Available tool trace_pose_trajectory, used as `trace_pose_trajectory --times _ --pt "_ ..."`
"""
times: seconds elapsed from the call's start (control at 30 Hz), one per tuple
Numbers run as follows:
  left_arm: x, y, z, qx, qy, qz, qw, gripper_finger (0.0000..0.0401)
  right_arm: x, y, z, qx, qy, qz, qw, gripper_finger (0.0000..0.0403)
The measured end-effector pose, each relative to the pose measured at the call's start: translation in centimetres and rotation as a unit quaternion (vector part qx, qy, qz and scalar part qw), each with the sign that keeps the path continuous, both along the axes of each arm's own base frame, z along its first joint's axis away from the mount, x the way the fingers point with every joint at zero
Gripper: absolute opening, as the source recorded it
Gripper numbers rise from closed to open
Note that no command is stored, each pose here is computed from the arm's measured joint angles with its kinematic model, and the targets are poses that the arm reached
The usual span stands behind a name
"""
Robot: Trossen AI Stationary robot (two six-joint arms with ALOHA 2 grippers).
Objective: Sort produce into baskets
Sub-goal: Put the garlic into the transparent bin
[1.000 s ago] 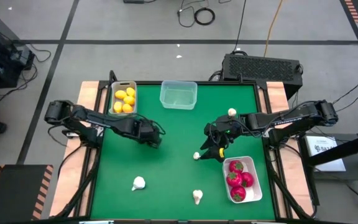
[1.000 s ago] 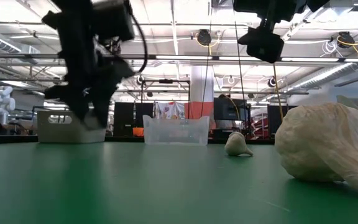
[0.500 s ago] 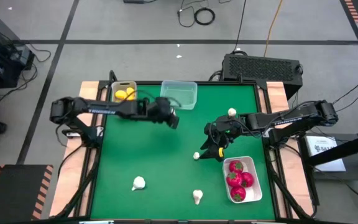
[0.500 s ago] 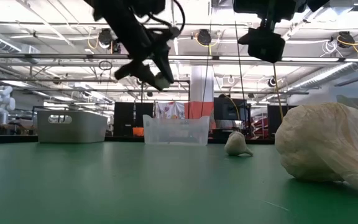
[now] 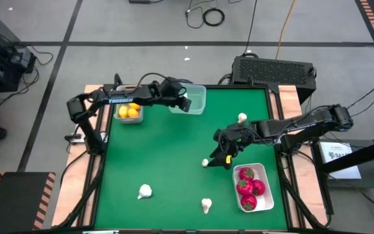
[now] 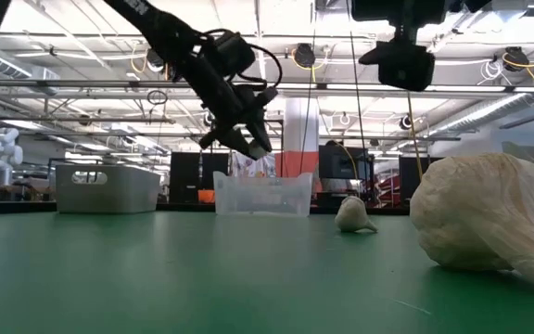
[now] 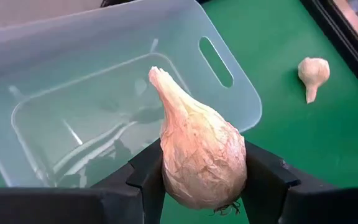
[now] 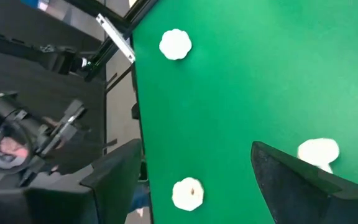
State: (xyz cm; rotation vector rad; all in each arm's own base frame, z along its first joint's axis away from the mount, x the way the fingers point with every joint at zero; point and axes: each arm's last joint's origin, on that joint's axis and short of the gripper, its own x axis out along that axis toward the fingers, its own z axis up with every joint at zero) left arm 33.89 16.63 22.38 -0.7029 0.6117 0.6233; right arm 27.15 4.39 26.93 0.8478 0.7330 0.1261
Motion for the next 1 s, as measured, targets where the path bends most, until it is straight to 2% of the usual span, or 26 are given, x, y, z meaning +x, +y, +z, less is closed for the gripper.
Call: trace_pose_trajectory --times 0.3,0.6,0.8,1.0 --pt "0.1 1.6 0.0 0.085 0.001 -0.039 0.996 0.0173 -0.2 1.1 0.0 0.026 0.016 -0.013 0.999 0.0293" --pt "0.4 1.9 0.7 0.139 0.01 -0.079 0.987 0.0236 -0.3 1.6 0.0 0.032 0.023 -0.036 0.999 0.0293" --pt "0.9 2.2 2.5 0.158 0.003 -0.087 0.984 0.0262 -0.2 1.6 0.0 0.038 0.021 -0.041 0.998 0.0293" --pt "1.3 1.6 5.2 0.18 0.06 -0.145 0.971 0.0262 -0.3 1.8 0.0 0.035 0.022 -0.061 0.997 0.0293"
